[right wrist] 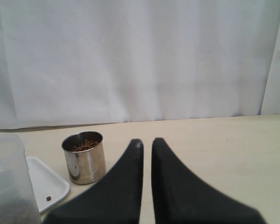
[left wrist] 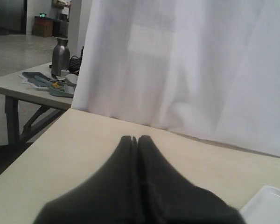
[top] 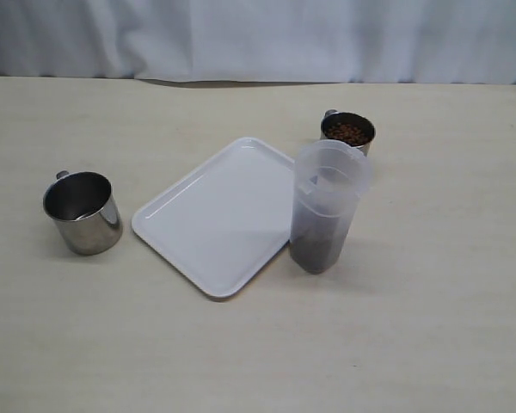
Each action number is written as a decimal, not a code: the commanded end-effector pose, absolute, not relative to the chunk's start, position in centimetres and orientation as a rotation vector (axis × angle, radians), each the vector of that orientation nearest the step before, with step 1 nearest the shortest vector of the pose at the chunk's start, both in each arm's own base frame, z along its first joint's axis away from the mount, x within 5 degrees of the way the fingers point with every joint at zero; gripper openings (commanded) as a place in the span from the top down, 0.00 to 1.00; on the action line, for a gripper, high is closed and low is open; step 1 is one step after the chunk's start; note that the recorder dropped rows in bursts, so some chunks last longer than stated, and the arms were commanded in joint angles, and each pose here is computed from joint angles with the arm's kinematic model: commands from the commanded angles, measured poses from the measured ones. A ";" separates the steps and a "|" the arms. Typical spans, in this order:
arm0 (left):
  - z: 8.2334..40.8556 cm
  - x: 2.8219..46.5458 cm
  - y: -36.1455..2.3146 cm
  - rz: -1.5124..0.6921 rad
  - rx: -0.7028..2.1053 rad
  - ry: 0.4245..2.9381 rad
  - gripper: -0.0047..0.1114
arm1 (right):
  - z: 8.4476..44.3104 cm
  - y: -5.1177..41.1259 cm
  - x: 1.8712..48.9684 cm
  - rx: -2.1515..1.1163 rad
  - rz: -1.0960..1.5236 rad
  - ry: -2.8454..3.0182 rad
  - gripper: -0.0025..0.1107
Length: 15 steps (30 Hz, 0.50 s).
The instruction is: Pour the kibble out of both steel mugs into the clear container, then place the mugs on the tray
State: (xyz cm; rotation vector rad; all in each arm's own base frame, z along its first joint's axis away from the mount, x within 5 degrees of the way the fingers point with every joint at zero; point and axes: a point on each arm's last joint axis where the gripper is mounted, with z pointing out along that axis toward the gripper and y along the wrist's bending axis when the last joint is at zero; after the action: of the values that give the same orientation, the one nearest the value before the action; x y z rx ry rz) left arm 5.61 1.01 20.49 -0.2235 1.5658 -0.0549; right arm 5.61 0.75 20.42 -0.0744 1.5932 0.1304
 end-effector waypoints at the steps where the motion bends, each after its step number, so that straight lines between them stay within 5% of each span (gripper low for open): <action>1: 20.3 5.6 1.2 -0.065 -0.263 1.577 0.96 | 20.3 0.7 5.6 -0.068 0.128 1.592 0.93; 15: 20.2 5.6 1.3 -0.052 -0.271 1.586 0.96 | 20.3 0.7 5.6 -0.068 0.128 1.592 0.93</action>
State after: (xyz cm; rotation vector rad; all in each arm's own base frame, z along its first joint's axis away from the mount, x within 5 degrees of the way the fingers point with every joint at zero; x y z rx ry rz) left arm 5.58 1.22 20.28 -0.2567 1.5846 -0.0459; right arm 5.61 0.75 20.42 -0.0744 1.5932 0.1304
